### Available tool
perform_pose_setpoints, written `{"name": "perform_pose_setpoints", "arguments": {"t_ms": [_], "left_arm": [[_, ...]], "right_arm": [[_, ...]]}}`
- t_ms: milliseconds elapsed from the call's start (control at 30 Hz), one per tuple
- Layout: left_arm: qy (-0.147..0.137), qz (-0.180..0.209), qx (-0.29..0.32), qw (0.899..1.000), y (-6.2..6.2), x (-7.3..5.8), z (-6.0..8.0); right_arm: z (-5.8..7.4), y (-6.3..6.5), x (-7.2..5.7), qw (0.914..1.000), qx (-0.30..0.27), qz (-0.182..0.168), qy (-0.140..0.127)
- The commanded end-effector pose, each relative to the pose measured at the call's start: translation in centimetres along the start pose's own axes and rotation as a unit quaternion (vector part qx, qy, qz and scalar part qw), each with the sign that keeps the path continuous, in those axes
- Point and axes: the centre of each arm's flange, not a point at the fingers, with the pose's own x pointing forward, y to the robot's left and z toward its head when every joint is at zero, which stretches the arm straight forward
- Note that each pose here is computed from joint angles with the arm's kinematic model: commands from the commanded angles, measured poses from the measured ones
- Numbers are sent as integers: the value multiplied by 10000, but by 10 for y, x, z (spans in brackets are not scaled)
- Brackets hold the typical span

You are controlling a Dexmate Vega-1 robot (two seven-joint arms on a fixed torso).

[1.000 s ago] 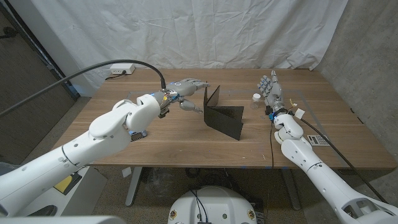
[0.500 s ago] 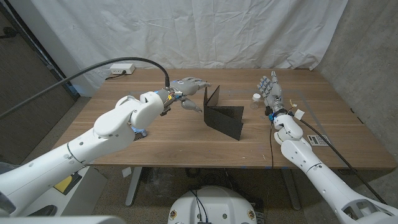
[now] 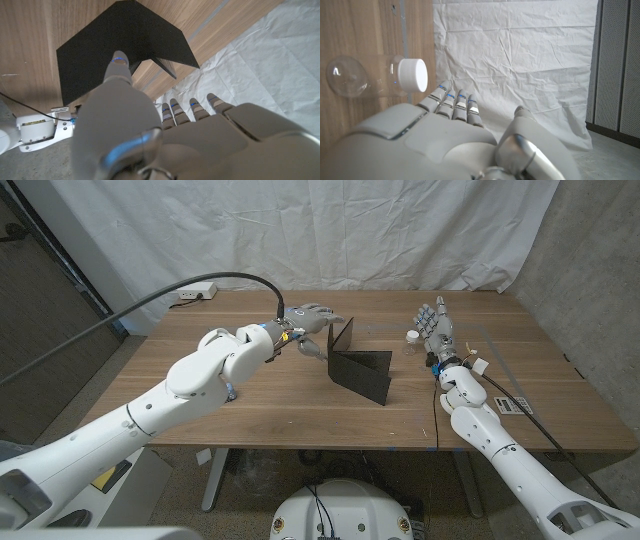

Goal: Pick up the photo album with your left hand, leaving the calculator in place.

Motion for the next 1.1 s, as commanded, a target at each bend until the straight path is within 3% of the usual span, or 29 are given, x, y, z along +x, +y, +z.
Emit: {"name": "perform_pose_setpoints", "arguments": {"t_ms": [33,233,633,1100], "left_arm": [[-64,-84,335,9994,0,12,11],[132,23,587,9982,2,12,9],[150,-184,657,9976,-4,20,8],[-30,-456,807,9957,-16,36,17]], "right_arm": [[0,0,2,10000,44,-1,-20],[-1,-2,2,10000,54,-5,14],[-4,-4,4,9999,74,-23,67],[-7,-6,6,9999,113,-29,81]]}}
